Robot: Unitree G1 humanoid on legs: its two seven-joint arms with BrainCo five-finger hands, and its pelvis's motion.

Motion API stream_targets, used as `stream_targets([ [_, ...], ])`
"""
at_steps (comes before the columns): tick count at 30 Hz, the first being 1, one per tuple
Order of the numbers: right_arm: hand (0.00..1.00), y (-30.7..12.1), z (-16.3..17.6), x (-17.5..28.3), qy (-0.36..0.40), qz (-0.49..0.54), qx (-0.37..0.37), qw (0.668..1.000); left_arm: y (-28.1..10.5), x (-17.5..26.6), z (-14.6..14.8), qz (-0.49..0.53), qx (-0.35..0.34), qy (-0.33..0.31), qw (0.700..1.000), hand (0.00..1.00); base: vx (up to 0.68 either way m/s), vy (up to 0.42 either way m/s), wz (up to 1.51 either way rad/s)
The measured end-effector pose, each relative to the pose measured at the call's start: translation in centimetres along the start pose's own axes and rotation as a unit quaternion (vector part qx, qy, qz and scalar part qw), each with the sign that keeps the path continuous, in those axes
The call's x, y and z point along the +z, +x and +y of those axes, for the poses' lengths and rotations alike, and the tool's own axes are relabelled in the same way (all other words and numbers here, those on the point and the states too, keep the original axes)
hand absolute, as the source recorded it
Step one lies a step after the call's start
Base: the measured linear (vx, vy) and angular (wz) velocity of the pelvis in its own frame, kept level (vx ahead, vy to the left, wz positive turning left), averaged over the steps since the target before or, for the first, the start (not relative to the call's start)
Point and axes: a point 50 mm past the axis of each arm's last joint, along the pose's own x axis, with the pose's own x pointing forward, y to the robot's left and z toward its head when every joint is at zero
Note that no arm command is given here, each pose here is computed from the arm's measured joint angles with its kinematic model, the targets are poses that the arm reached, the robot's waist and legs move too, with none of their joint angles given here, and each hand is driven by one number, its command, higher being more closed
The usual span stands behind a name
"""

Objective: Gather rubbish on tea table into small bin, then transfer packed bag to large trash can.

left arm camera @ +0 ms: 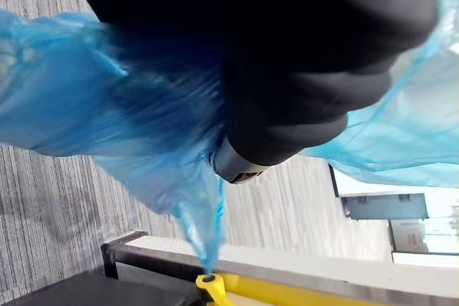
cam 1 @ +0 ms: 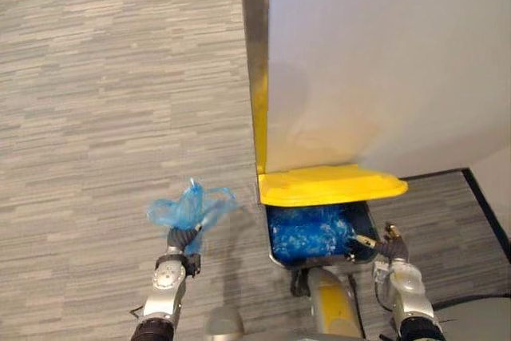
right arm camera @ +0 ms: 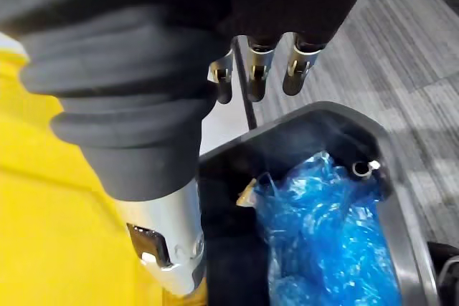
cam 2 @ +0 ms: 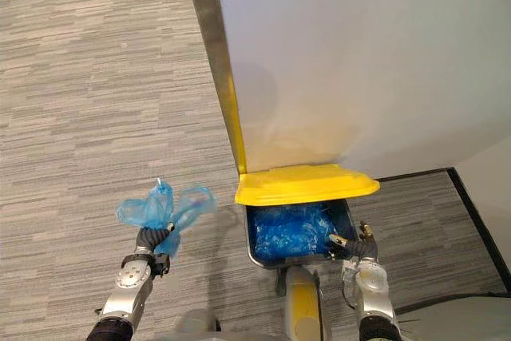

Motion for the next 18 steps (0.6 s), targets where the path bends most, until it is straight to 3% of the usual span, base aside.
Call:
stream_targets([
  [4,0.00,-0.1,2.4,0.4,-0.029,-0.010,0.050,0.998,-0.3,-0.5,1.2,0.008,0.011,0.010,1.000,1.00,-0.15,-0.032,0.18],
  [7,0.00,0.8,4.0,3.7,-0.039,-0.059,0.077,0.994,-0.6,-1.0,1.3,0.015,0.011,0.011,1.000,1.00,-0.05,-0.062,0.16],
  [9,0.00,1.8,4.8,7.5,-0.041,-0.110,0.081,0.990,-0.6,-0.9,1.0,0.013,0.005,0.013,1.000,1.00,-0.02,-0.077,0.31],
  [10,0.00,2.6,4.7,11.5,-0.044,-0.161,0.071,0.983,-0.4,-0.4,0.1,0.004,-0.014,0.016,1.000,1.00,0.01,-0.064,0.37],
  [18,0.00,4.0,1.7,23.5,-0.102,-0.273,0.006,0.957,-0.2,1.5,-0.9,-0.048,-0.034,-0.005,0.998,1.00,-0.06,-0.069,0.19],
])
